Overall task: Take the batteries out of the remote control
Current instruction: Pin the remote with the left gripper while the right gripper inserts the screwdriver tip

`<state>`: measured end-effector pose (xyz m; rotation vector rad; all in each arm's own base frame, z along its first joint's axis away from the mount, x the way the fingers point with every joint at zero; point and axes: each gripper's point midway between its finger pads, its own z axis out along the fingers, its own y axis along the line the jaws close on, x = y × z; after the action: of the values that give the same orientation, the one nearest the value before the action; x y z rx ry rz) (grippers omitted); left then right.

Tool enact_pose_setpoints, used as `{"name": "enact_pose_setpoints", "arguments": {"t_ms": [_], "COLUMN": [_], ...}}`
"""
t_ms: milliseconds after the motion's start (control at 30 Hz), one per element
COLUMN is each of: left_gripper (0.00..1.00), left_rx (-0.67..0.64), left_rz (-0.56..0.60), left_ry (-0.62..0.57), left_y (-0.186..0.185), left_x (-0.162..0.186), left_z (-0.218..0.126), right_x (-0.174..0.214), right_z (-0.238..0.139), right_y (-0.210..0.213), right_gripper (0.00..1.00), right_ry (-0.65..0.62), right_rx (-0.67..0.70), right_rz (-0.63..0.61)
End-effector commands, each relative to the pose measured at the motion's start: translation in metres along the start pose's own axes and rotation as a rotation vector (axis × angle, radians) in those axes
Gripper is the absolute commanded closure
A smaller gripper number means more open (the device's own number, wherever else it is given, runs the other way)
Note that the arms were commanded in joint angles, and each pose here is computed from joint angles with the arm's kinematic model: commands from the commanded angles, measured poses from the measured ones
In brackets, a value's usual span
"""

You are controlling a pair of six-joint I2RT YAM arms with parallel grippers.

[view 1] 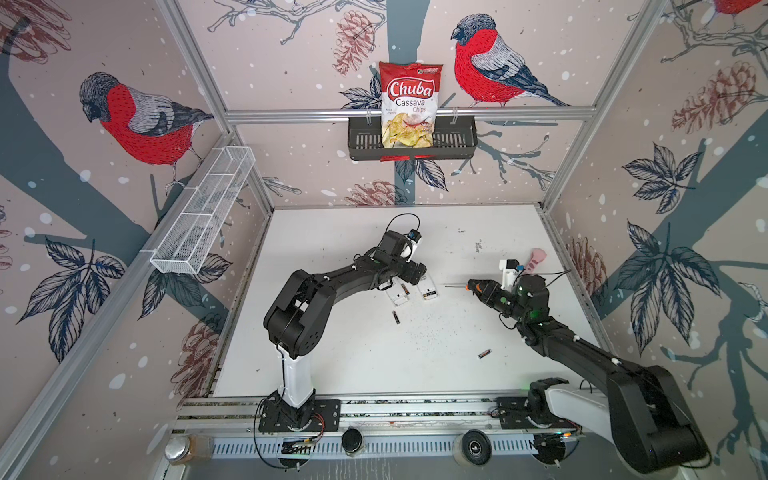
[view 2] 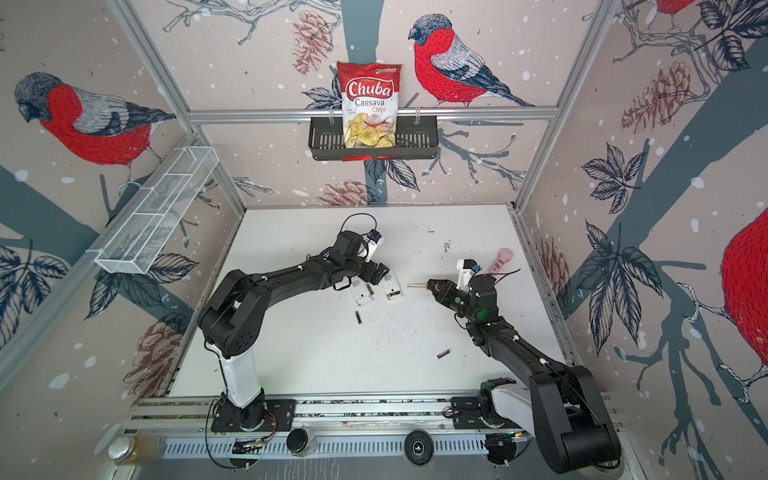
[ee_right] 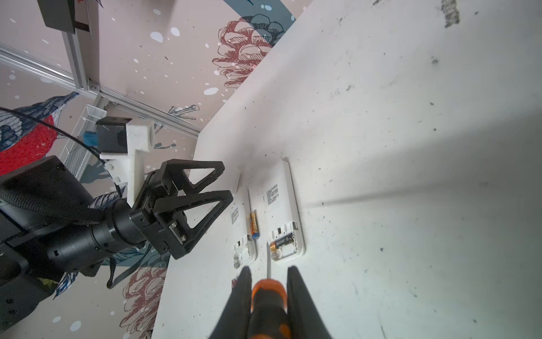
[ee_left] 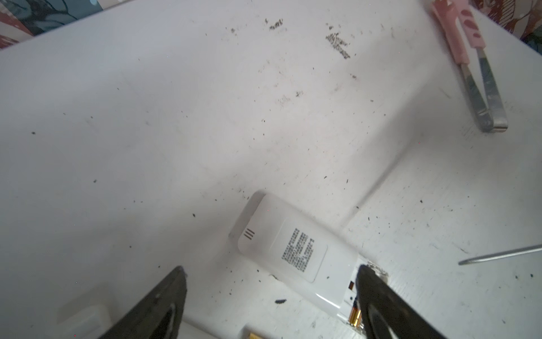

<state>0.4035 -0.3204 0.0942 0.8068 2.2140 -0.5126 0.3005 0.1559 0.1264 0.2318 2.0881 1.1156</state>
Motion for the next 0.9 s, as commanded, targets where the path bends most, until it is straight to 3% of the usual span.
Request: {"name": "enact_pose_setpoints", "arguments": {"t_ms": [0,200,433,867], "left_gripper": [0.11,0.19,0.4,0.4], "left_rx": [-0.005,-0.022,-0.05,-0.037], "left_rz": [0.012,0.032,0.056,0.085], "left_ry": [0.03,0.116,0.173,0.229], "left_y": [0.0,0.002,0.004,0.002], "left_x": [0.006,0.019,0.024,0.031], "left_z": [0.008,0.025,0.037,0.054], "right_x": [-0.008,0.002,0.011,0.018], "right_z": [0.001,0.008,0.018,0.029], "right_y": [0.01,0.01,0.008,-0.001], "right_gripper": [0.9,0.9,0.9,0.9], "right_ry": [-0.055,-0.031,-0.004,0.018], "right_rx": [-0.036,-0.041,-0.038,0.008], "right_rz": [-0.037,-0.04,-0.047,-0.064]}}
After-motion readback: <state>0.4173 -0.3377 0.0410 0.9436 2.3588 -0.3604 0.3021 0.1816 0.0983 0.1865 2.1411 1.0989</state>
